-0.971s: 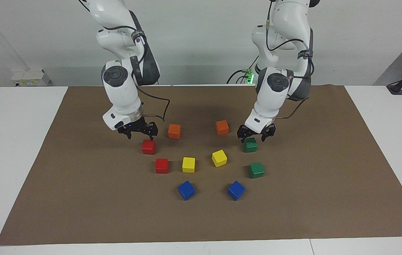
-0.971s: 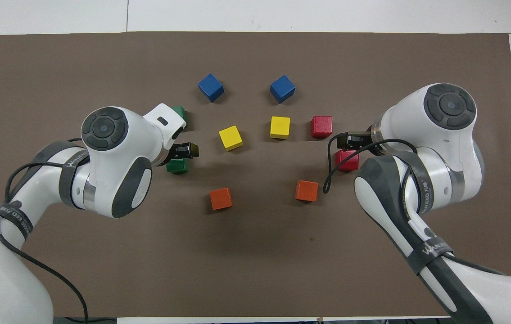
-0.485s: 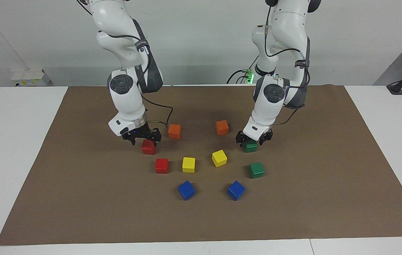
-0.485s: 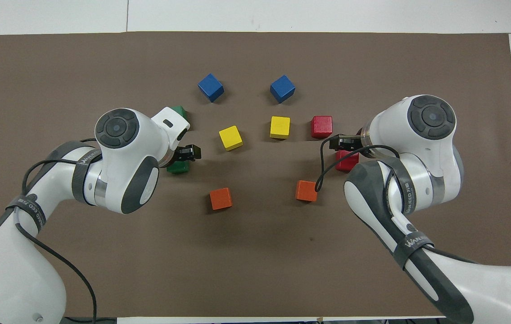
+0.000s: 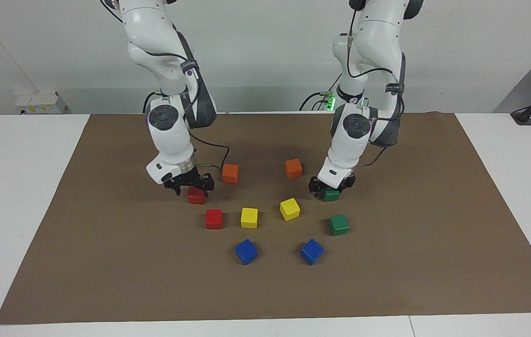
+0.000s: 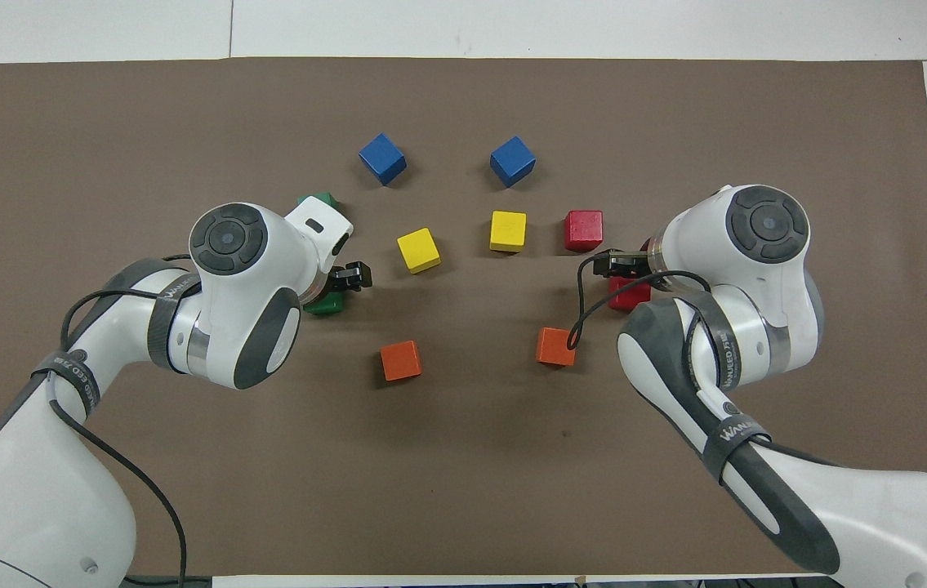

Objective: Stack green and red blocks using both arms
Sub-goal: 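Carry green outward with the left gripper while the right gripper carries red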

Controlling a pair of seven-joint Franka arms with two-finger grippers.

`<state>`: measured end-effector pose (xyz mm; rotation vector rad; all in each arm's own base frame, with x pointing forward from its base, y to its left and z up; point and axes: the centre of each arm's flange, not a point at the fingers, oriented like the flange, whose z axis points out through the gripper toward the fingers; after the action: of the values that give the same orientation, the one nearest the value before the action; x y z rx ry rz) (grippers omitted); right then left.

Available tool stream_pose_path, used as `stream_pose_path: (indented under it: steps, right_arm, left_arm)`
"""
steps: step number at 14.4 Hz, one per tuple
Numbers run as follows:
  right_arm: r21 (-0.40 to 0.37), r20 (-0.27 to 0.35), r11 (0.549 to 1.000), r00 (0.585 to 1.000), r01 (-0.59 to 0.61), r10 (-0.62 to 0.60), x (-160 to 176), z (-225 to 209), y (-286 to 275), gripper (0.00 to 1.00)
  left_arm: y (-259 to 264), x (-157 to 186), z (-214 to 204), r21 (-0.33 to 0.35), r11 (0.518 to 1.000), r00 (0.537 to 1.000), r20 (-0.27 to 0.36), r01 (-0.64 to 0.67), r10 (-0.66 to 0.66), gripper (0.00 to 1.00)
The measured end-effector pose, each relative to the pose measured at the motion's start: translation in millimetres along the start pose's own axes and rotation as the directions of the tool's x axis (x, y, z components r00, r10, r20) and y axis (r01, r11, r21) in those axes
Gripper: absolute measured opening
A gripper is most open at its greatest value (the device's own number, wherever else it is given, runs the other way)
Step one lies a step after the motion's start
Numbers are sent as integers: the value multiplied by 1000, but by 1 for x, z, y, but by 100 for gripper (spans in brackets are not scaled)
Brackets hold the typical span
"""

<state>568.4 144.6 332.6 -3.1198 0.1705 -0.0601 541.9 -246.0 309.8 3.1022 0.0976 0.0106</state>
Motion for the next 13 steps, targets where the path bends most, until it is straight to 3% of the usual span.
stream_pose_path:
  steps: [1, 2, 4, 8, 9, 12, 13]
  right_arm:
    - [-2, 5, 1000, 1000, 1, -1, -2, 3, 0, 100]
    - [-3, 8, 1000, 1000, 3, -3, -4, 6, -1, 100]
    - [-4, 12, 1000, 1000, 12, -12, -7, 8, -5, 100]
    - [0, 1, 1000, 1000, 18, -18, -12, 15, -7, 100]
    - [0, 2, 1000, 1000, 19, -19, -13, 17, -6, 93]
    - [-1, 6, 999, 999, 32, -32, -15, 19, -6, 58]
    - [-1, 6, 999, 999, 37, -37, -15, 19, -6, 55]
  left_arm:
    - [0, 0, 1, 0, 1000, 1000, 1, 0, 0, 90]
    - [-1, -1, 1, 1, 1000, 1000, 1, 1, -1, 82]
    - [-1, -1, 2, 3, 1000, 1000, 3, 0, 0, 56]
    - [-1, -1, 2, 3, 1000, 1000, 2, 0, 0, 55]
    - [-3, 0, 1, 3, 1000, 1000, -1, 3, -3, 55]
    - [-28, 14, -18, 3, 1000, 1000, -16, 17, -17, 55]
    - [-48, 21, -31, 9, 1000, 1000, -8, 15, -15, 55]
